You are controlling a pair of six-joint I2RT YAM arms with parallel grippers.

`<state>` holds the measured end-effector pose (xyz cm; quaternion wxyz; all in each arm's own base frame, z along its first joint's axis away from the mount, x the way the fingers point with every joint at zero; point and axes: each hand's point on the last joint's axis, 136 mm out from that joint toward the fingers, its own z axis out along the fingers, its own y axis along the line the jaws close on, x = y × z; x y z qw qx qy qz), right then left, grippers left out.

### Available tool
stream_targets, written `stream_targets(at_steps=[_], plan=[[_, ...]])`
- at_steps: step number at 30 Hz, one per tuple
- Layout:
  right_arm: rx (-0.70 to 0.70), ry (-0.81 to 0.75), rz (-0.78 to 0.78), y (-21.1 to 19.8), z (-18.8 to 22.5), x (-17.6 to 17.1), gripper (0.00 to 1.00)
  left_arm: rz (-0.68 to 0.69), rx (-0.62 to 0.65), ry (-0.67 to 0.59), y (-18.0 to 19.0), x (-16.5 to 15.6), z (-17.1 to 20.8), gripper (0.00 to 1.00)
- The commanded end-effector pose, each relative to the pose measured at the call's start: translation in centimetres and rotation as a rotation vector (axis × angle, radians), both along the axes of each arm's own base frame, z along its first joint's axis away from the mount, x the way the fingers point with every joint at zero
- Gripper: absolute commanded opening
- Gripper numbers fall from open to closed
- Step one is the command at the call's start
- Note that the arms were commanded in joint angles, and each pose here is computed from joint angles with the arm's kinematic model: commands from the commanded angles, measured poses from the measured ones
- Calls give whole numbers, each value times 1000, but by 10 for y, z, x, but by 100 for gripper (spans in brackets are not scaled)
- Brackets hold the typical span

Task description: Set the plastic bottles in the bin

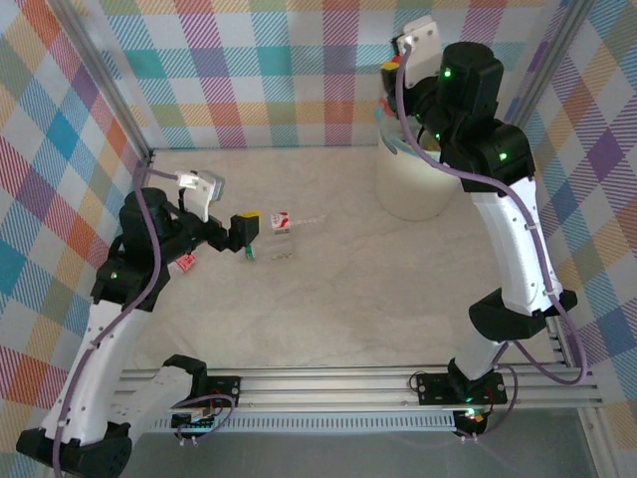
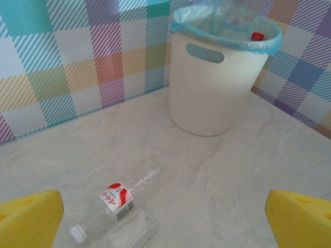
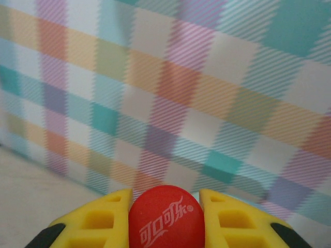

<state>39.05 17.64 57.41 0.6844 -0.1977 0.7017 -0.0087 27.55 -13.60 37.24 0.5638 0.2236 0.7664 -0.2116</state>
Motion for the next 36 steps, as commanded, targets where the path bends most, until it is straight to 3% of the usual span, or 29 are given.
stream_targets(at_steps=[1,6,12,27,32,36], plan=[[-34,-112,-154,-39,29,7,0,-8,-40,-81,-2,6,31,100],[-108,-64,-242,-56,3,45,0,-3,-36,-35,-5,19,20,100],[-220,64,-303,-48,-56,92,0,26,-23,38,-4,34,-2,100],[-395,259,-446,-49,-161,148,0,58,24,78,-1,46,-36,100],[-389,242,-459,-50,-163,151,6,57,40,83,0,47,-43,100],[-389,241,-475,-52,-162,152,27,53,42,85,-1,47,-47,100]])
